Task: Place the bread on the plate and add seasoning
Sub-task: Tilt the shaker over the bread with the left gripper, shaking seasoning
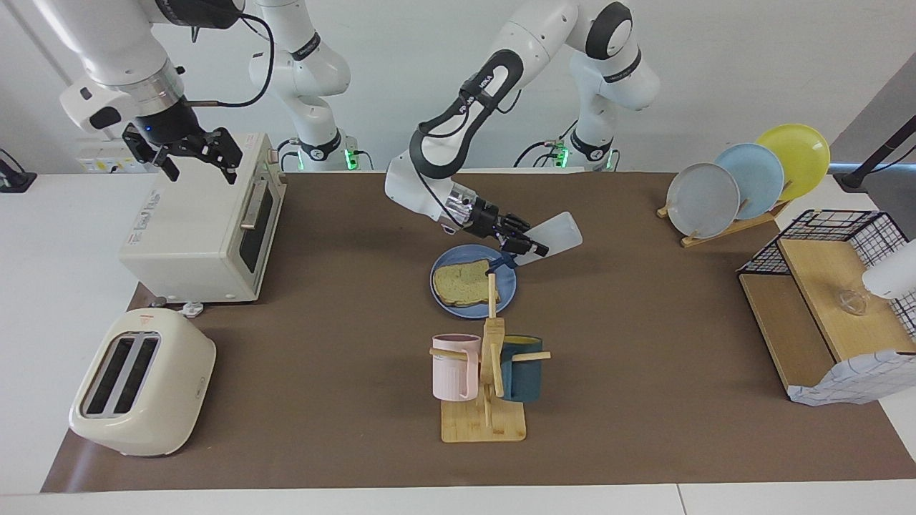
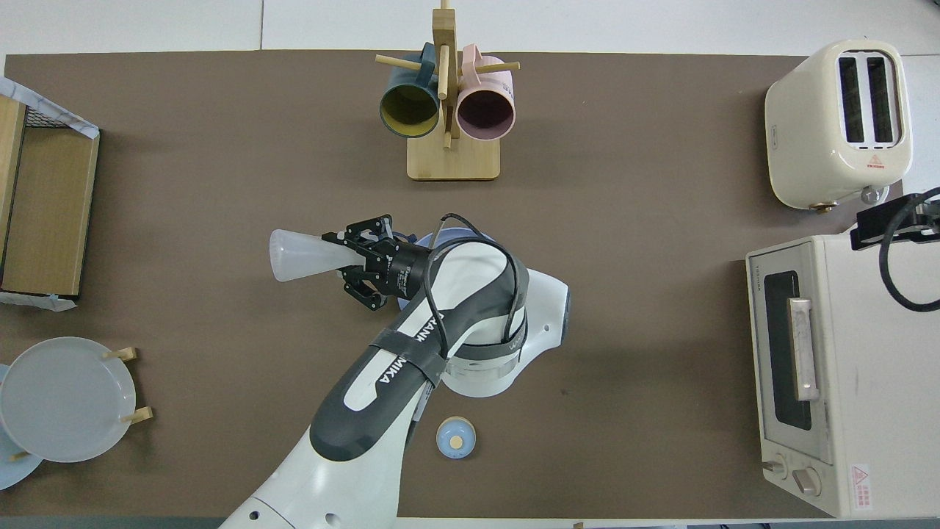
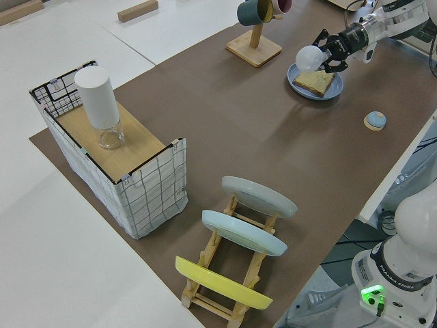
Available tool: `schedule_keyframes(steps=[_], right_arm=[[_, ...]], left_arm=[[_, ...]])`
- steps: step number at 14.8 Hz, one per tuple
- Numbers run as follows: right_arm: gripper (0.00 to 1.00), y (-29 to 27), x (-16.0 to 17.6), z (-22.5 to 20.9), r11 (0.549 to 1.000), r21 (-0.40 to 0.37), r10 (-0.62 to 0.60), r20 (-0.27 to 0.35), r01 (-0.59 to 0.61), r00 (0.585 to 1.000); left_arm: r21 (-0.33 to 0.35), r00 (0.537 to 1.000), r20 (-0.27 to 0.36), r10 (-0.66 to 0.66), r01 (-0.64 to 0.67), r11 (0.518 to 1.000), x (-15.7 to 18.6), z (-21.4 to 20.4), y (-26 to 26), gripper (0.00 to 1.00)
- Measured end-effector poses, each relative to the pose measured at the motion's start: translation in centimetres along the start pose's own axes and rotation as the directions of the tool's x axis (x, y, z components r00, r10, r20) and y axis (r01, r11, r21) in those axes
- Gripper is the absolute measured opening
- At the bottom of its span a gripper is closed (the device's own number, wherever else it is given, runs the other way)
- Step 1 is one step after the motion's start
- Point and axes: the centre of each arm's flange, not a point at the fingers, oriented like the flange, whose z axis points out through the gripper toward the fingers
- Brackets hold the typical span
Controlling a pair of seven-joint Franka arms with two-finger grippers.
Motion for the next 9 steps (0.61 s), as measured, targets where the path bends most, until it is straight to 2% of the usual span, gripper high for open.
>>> schedule_keyframes(steps=[4,9], right_arm=[[1.0,0.0,0.0,0.0,1.0,0.0,0.0,0.0,0.0,1.0],[1.0,0.0,0.0,0.0,1.0,0.0,0.0,0.0,0.0,1.0]], left_arm=[[0.014,1.0,-0.023,-0.013,0.013,1.0,-0.1,-1.7,-0.3,0.34],[0.042,0.998,-0.051,0.025,-0.023,0.999,-0.2,-8.3,3.5,0.34]])
